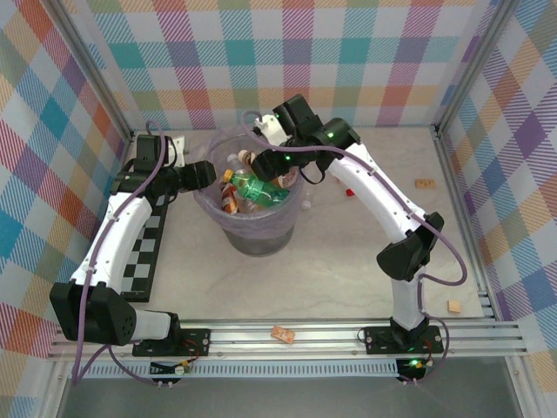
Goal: Put the plastic bottles in the bin
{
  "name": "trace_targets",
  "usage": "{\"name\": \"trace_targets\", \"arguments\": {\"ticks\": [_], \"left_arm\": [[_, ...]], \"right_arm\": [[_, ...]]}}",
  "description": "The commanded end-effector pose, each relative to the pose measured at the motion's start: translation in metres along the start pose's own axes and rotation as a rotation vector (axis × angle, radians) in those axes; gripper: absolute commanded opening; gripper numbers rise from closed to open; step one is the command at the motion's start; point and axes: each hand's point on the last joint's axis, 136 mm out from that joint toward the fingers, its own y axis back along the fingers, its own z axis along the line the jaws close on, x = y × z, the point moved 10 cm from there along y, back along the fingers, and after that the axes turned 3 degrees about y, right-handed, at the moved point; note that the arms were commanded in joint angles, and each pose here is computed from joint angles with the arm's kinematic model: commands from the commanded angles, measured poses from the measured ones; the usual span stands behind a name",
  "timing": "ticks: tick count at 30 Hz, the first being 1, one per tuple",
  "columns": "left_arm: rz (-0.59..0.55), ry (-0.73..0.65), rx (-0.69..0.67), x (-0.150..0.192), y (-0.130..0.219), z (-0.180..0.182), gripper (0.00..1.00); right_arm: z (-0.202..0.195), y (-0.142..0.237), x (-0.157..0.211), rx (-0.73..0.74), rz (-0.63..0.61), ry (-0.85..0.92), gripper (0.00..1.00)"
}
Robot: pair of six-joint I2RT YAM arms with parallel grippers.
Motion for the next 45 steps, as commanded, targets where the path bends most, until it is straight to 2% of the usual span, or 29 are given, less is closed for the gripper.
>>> {"name": "trace_targets", "arguments": {"ticks": [1, 7, 13, 18, 21, 26, 32, 38, 45], "left_arm": [[0.037, 0.008, -0.027, 0.006, -0.002, 0.008, 0.70], [0.036, 0.008, -0.026, 0.006, -0.002, 0.008, 0.70], [0.036, 0.008, -0.026, 0.006, -0.002, 0.008, 0.70], [0.035, 0.008, -0.026, 0.006, -0.001, 0.008, 0.70], [0.034, 0.008, -0.026, 0.006, -0.001, 0.008, 0.70], [0.032, 0.007, -0.023, 0.006, 0.000, 0.007, 0.70], [0.039, 0.009, -0.022, 0.007, -0.001, 0.008, 0.70], [0.037, 0.008, -0.024, 0.006, -0.001, 0.008, 0.70], [0.041, 0.009, -0.029, 0.006, -0.003, 0.009, 0.70]], "right_arm": [[0.004, 0.005, 0.017, 0.032, 0.099, -0.032, 0.65], [0.008, 0.039, -0.001, 0.029, -0.024, 0.006, 0.76], [0.002, 0.065, -0.010, 0.121, -0.096, 0.041, 0.79], [-0.021, 0.086, -0.007, 0.178, -0.163, -0.019, 0.80], [-0.052, 0.090, 0.002, 0.244, -0.175, -0.104, 0.80], [-0.120, 0.073, 0.036, 0.296, -0.137, -0.289, 0.80], [-0.175, 0.033, 0.068, 0.334, -0.052, -0.406, 0.80], [-0.214, -0.014, 0.085, 0.356, 0.019, -0.438, 0.80], [-0.247, -0.061, 0.088, 0.359, 0.065, -0.435, 0.83]]}}
